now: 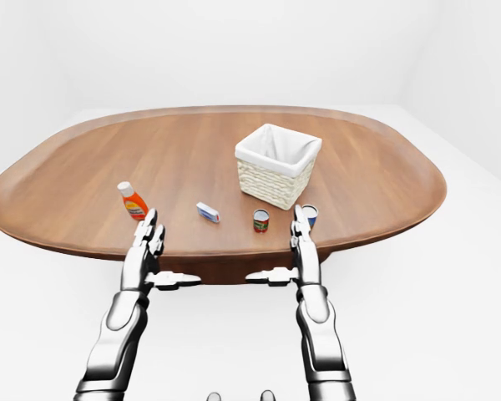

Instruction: Pick up the alphabet soup and the cream cheese box, and put them in the basket.

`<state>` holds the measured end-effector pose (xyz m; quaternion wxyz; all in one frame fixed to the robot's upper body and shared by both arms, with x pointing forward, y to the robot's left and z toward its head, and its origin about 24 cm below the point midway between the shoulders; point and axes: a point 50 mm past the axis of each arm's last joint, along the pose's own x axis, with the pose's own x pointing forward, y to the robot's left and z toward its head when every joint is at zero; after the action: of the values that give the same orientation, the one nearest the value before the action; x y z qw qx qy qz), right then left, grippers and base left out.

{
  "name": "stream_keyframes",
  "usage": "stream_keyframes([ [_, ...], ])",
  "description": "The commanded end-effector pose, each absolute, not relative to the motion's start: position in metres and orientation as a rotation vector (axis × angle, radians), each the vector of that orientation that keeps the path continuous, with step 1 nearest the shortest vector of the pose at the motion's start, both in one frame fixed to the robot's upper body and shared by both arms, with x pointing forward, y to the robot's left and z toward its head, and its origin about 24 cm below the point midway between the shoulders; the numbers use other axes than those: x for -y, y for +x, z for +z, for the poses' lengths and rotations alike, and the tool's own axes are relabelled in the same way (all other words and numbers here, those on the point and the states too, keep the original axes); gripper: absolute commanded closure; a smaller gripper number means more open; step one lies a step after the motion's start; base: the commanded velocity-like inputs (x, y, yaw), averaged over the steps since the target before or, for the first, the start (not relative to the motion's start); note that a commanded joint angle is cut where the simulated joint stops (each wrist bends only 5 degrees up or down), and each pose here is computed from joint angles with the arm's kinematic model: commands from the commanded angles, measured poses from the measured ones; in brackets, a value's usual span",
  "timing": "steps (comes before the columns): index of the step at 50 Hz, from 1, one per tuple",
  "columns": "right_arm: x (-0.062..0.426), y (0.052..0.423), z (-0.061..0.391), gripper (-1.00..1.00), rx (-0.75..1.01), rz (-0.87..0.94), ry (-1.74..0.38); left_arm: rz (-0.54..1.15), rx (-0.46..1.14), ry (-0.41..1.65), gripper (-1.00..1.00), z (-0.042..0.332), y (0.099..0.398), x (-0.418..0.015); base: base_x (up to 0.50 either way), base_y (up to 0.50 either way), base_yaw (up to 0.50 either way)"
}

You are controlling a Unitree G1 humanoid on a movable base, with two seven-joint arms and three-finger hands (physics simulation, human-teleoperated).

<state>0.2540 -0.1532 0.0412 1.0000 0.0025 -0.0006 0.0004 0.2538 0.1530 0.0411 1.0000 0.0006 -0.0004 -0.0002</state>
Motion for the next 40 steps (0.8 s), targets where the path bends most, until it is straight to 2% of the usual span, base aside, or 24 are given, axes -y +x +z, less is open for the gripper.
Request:
stream_keyframes([
  [1,0.1607,0.2548,0.0405,-1.00,-0.001,0.000,0.020,-0.002,0.002,0.007,-1.00,0.0402,0.2541,-0.1596,0.00,0.00,0.00],
  [27,0.1598,0.2539,0.0406,-1.00,-0.010,0.009,0.027,-0.003,0.001,0.006,-1.00,0.0410,0.2535,-0.1593,0.00,0.00,0.00],
  [40,0.1593,0.2534,0.0420,-1.00,-0.002,0.009,0.021,0.000,-0.001,0.009,-1.00,0.0414,0.2532,-0.1595,0.00,-0.24,0.00],
])
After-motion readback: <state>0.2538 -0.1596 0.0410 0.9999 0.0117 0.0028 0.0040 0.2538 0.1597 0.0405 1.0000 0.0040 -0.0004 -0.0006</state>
